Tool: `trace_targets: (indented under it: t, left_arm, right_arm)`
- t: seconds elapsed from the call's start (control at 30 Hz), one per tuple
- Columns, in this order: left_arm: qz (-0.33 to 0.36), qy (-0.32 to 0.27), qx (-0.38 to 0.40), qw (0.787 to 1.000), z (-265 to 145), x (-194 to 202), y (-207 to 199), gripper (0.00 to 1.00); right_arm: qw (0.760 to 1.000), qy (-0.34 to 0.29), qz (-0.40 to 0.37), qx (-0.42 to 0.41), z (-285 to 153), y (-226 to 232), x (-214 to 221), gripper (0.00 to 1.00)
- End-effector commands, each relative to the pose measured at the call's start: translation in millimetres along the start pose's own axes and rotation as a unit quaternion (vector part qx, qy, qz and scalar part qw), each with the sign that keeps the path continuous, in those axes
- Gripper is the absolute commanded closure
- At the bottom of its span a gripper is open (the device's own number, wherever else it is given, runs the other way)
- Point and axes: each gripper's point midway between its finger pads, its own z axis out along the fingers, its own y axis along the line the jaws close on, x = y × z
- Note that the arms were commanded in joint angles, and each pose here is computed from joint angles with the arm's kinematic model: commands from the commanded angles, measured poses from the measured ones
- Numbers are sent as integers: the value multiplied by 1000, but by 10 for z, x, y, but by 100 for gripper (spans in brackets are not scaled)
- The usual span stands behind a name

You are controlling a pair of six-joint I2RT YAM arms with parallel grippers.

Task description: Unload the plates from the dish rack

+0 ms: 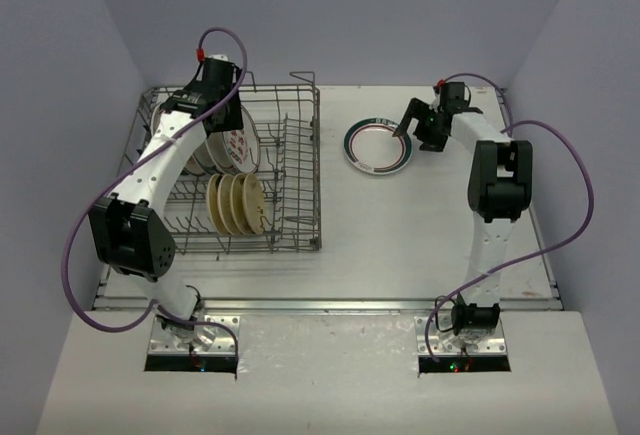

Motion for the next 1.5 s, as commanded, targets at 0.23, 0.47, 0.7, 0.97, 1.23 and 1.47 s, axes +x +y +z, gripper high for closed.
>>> trace_targets:
  t: [0.23,0.47,0.7,0.97,1.23,1.47]
  left_arm:
    - [-23,19,-26,999,298,89,23,62]
    - [-18,19,-60,998,408,62,100,87]
    - [-17,-15,-71,997,199,-176,177,100]
    - [-23,-136,-85,987,-501,-920,287,100]
    - [-15,-301,114,947,-1748,-1427,-31,99]
    - [83,-267,404,871,-2423,-814,-793,100]
  right_arm:
    - [996,-90,-15,0,-1012,372,-396,1]
    - [993,-113,-35,-21,-1374,552,-409,1]
    - [988,-136,-64,-32,-1608,686,-421,1]
    - [980,-157,-99,-75,-1819,957,-423,1]
    - [924,-195,-215,-249,-2421,1703,-347,1]
    - [853,-213,-290,-379,-3145,2443,-61,1]
